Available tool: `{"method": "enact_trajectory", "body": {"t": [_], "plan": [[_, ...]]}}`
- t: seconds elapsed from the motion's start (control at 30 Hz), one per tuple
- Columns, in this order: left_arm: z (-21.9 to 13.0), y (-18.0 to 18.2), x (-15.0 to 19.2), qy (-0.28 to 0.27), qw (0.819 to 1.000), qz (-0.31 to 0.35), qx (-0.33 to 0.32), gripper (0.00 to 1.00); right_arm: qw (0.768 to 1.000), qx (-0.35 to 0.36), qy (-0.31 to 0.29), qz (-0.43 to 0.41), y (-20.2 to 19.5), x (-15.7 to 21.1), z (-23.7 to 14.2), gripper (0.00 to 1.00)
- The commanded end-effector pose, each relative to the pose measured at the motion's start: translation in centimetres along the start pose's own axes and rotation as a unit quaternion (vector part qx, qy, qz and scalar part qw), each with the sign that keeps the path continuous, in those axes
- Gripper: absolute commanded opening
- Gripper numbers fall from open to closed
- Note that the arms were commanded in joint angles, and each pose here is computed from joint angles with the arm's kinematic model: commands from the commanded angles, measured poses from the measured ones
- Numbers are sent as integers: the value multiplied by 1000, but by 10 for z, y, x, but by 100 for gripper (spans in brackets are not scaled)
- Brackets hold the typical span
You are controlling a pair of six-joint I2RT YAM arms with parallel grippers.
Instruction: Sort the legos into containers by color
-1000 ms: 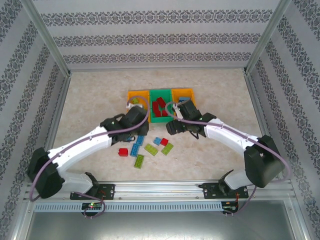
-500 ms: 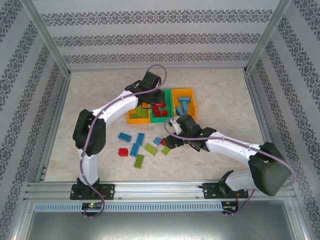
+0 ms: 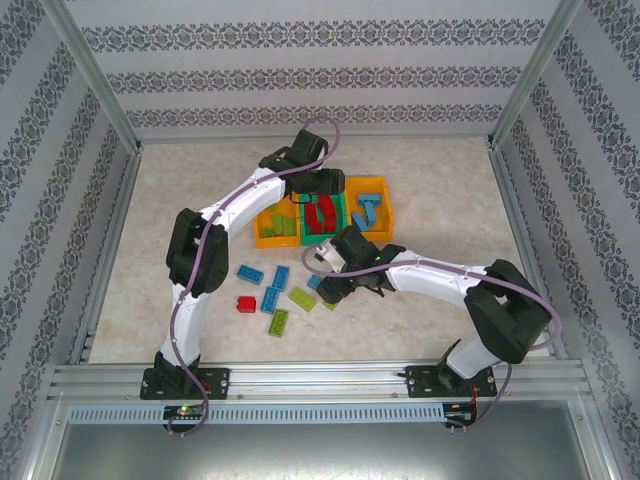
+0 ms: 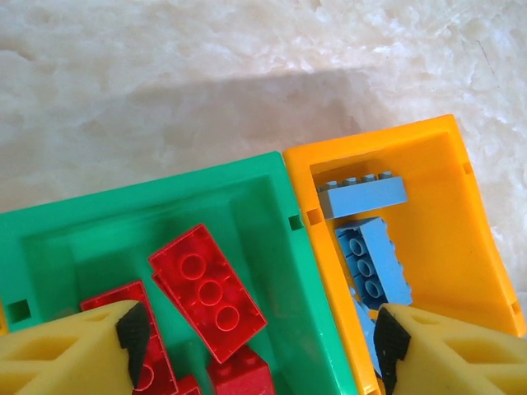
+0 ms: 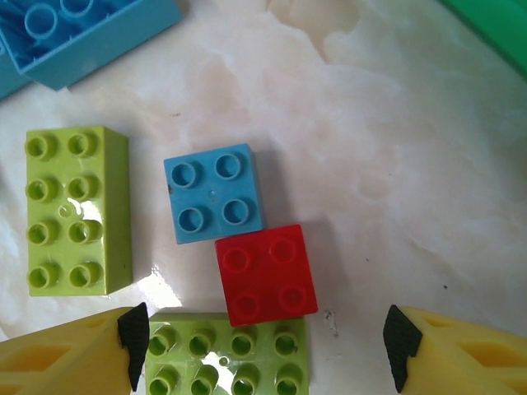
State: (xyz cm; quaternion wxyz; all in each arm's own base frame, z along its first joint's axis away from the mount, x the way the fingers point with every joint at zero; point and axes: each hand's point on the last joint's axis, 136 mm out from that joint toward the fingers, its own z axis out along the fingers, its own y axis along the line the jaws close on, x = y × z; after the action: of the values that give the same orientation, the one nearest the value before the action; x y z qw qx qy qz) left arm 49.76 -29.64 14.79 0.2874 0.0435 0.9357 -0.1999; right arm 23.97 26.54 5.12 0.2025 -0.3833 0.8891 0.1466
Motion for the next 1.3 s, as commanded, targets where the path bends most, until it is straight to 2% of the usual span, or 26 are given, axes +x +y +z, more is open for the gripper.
{"method": "enact_trajectory", "body": {"t": [0.0,0.07,0.1,0.47,0.67,0.93,1.1,1.27], "plan": [[-22,-1,-6,-14,1000,-7,1,88,999,-6,28,-28,6,4,6,76],[-32,-1,-9,-29,1000,-10,1,98,999,-2,36,-32,7,4,10,76],[-38,-1,-9,-37,999,-11,2,100,999,-1,40,-36,8,4,13,76],[-82,7,2,-64,998,-8,-3,99,996,21,80,-29,0,9,27,63],[-103,18,12,-76,997,0,-18,99,997,32,65,-24,-2,3,21,43],[-123,42,40,-81,995,3,-50,99,1000,15,-24,4,-7,-32,-24,33],[-133,55,63,-76,995,14,-63,99,990,0,-118,76,-36,-70,-55,31],[-145,61,86,-74,995,24,-56,100,979,7,-147,139,-67,-114,-62,30]]}}
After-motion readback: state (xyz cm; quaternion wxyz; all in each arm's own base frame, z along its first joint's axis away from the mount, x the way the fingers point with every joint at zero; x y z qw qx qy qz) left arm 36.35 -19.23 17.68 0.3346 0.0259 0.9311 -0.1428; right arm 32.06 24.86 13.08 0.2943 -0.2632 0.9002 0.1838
